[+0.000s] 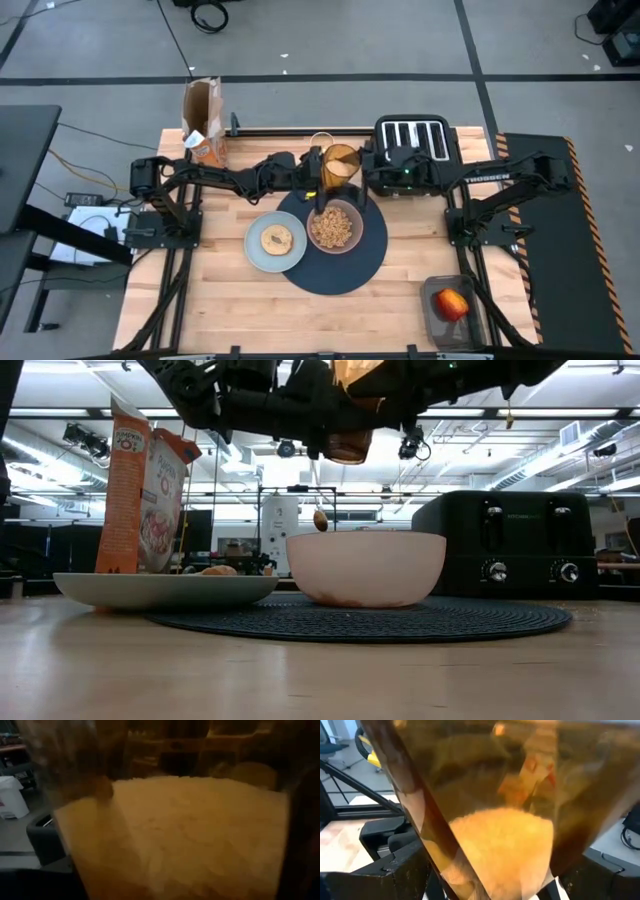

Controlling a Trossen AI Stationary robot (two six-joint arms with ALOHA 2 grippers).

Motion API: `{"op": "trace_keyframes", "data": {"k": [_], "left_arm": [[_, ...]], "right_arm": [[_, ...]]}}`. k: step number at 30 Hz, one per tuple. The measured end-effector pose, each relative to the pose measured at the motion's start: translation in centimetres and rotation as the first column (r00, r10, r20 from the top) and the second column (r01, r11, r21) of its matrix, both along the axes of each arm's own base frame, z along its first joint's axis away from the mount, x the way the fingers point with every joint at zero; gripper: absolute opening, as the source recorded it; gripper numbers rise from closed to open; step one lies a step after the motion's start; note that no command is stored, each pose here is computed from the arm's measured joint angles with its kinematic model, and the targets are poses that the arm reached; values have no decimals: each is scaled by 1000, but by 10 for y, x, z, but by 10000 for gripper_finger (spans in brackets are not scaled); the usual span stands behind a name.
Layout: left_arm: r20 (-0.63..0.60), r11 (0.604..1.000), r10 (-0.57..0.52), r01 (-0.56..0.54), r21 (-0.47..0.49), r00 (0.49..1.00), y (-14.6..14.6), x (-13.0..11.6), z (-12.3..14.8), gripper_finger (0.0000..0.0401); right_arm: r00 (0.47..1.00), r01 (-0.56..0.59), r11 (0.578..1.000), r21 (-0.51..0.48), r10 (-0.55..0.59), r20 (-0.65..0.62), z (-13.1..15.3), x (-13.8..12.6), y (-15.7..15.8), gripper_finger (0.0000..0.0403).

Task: Arrange a breakfast setting
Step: Put the yellow cup on the top right of the orange bowl

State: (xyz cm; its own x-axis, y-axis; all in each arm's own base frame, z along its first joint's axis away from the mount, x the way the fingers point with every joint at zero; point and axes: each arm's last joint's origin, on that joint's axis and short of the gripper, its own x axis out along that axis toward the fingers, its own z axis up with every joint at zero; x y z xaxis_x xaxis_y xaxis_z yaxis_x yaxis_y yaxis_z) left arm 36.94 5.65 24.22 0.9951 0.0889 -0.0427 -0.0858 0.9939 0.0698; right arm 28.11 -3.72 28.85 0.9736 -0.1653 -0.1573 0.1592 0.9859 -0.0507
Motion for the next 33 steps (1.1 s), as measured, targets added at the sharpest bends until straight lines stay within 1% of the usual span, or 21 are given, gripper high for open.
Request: {"op": "trace_keyframes", "data": {"k": [3,7,11,15,18,22,24,26,29,33], "left_arm": [[-10,1000,-1,1,-6,1000,0,0,-1,319],[-27,1000,-3,2,-4,1000,0,0,-2,318],[-23,1000,0,0,8,1000,0,0,-2,319],[-10,1000,10,-9,21,1000,1,1,0,319],[8,999,7,-7,35,1000,1,1,3,319],[54,998,-44,42,47,998,-6,1,6,319],[77,997,-50,45,57,996,-6,1,9,319],[74,997,-52,48,59,996,-7,1,8,319],[63,997,-53,49,53,997,-5,1,7,319],[26,998,-44,42,46,999,-3,1,4,319]], "right_arm": [[1000,5,1000,-2,-5,-20,1,2,-1,364],[999,12,1000,3,-12,-46,2,2,-1,364],[999,8,1000,-1,-8,-42,4,1,-1,387],[999,-27,999,-19,26,-46,9,-5,3,376],[999,-31,999,-37,30,-43,15,-11,6,378],[999,-38,998,-44,37,-18,22,-17,8,394],[999,-43,998,-34,43,-12,21,-15,7,392],[998,-60,998,-29,60,-24,20,-15,8,390],[998,-66,996,-59,64,-20,24,-20,10,391],[1000,-20,991,-130,21,7,38,-36,13,395]]}}
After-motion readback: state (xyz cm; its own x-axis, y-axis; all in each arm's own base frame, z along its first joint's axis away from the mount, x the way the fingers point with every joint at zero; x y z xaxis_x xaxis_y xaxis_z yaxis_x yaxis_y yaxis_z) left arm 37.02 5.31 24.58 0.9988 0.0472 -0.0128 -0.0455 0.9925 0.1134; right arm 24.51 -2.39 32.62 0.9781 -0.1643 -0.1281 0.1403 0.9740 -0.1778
